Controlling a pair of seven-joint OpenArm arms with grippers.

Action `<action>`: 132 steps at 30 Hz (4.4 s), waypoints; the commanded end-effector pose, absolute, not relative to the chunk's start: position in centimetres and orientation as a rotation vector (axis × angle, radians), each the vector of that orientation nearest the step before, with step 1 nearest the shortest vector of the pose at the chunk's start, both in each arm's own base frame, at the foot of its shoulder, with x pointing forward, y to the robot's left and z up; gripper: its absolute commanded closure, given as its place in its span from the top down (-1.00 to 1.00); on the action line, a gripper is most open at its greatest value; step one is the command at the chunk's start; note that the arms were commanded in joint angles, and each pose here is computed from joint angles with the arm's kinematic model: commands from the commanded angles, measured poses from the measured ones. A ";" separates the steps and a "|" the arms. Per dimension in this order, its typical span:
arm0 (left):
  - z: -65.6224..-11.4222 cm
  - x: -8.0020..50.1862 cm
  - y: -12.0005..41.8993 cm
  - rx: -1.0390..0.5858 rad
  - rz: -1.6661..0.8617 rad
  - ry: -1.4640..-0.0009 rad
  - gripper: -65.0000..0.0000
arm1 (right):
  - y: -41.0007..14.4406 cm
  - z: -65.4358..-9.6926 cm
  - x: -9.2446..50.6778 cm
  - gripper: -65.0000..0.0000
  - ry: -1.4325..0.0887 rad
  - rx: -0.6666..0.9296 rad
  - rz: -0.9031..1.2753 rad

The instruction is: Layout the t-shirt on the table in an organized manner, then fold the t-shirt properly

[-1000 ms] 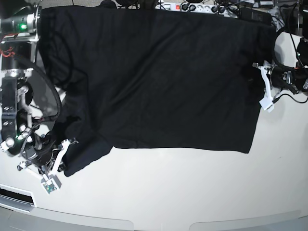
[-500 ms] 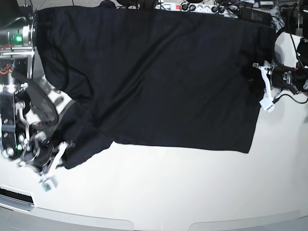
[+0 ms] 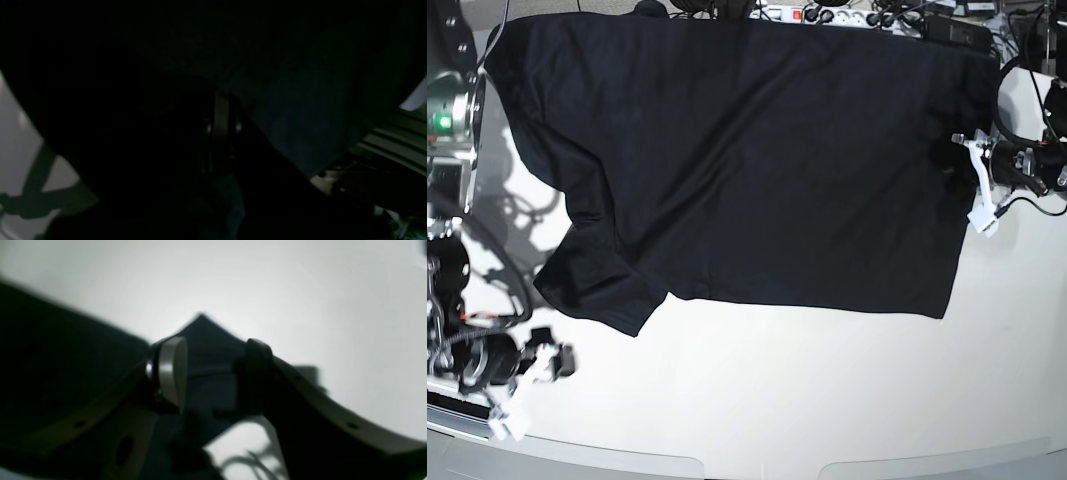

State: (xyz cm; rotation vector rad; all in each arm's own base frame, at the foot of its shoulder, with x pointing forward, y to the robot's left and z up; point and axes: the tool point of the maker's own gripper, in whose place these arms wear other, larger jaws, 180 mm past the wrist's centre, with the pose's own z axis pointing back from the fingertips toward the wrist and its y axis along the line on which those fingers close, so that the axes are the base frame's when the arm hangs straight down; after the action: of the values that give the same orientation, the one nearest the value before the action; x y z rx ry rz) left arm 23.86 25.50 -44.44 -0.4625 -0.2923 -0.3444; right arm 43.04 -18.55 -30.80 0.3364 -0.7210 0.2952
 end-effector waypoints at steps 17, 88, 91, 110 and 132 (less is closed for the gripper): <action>-43.3 25.5 26.4 -0.433 -0.356 -0.362 -1.00 | -20.3 -36.4 29.2 -0.07 -0.684 0.661 0.141; -43.3 25.4 26.5 -0.430 -0.358 -0.355 -1.00 | -30.3 -35.7 38.3 -1.00 -0.719 -0.276 0.198; -43.3 25.4 26.5 -0.430 -0.357 -0.356 -1.00 | -30.9 -34.1 39.6 -0.68 -0.745 -0.295 0.155; -38.3 31.4 26.5 -0.480 -0.304 -0.560 -1.00 | -22.3 -36.0 35.9 -1.00 -0.599 0.200 0.461; -45.2 32.6 21.9 -0.203 -0.555 -0.586 -1.00 | -21.5 -46.0 26.9 -1.00 -0.467 0.136 0.369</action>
State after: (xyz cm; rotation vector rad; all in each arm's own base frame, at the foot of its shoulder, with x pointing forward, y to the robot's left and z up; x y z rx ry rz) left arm 32.26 21.10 -45.45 -0.2360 -0.6023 -0.5492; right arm 25.78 -20.77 -46.83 0.1635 -0.4388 0.3670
